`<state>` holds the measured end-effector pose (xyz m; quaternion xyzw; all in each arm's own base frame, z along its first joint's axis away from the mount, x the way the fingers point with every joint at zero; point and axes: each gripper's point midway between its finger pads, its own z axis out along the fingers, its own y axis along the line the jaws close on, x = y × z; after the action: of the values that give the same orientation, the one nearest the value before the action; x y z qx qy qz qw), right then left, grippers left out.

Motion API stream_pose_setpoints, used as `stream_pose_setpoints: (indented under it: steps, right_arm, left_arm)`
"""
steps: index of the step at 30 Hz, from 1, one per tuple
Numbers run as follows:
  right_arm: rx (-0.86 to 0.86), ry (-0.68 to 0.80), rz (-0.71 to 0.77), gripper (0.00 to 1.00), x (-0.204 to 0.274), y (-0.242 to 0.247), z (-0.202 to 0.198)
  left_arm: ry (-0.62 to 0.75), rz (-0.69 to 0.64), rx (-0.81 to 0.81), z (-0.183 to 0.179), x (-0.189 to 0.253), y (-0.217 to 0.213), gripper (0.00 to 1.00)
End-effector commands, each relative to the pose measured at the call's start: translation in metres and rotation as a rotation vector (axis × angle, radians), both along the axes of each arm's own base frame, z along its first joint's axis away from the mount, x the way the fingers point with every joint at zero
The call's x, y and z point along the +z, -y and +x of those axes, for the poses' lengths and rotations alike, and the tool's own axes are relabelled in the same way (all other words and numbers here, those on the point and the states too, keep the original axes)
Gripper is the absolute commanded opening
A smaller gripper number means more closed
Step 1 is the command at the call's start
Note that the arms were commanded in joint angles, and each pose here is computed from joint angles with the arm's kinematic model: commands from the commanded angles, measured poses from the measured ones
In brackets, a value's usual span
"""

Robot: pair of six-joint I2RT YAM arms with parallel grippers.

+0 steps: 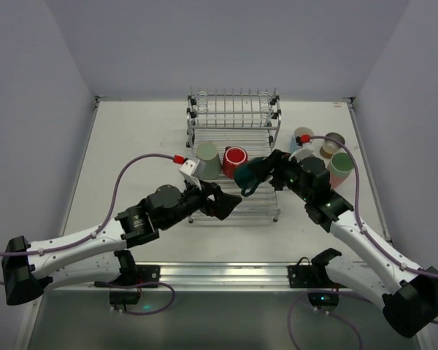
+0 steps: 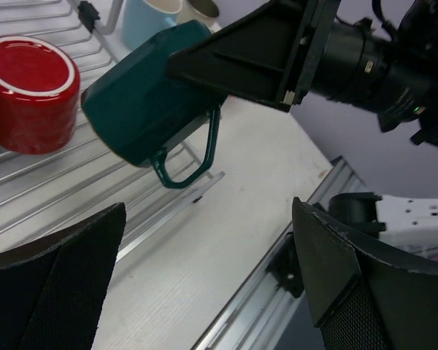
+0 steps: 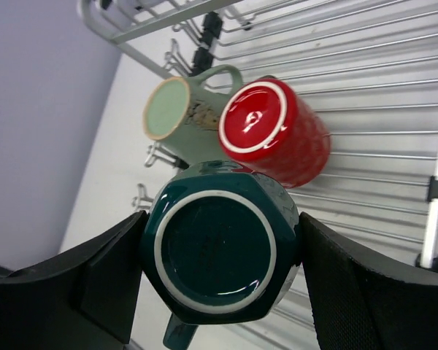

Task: Unload the cups from the dish rack

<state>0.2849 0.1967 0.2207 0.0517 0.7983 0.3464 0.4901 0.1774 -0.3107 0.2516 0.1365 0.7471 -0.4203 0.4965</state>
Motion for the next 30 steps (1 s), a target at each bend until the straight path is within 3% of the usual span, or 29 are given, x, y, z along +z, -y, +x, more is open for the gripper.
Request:
stream_pose_setpoints:
  steps: [1, 8, 16, 30]
  right_arm:
    - [0.080, 0.205, 0.311, 0.10, 0.096, -0.017, -0.015]
    - [0.140, 0.231, 0.455, 0.11, 0.124, -0.018, -0.038]
    - [0.283, 0.229, 0.576, 0.11, 0.135, -0.033, -0.060]
    - [0.448, 0.193, 0.758, 0.11, 0.144, -0.045, -0.084]
  left_arm:
    - [-0.032, -0.246, -0.016, -0.003, 0.051, 0.013, 0.97]
    - [-0.090, -0.346, 0.106, 0.007, 0.049, -0.007, 0.97]
    - [-0.001, -0.416, 0.080, 0.008, 0.071, -0.004, 0.97]
    - [0.118, -0.478, 0.084, 0.010, 0.095, -0.010, 0.81]
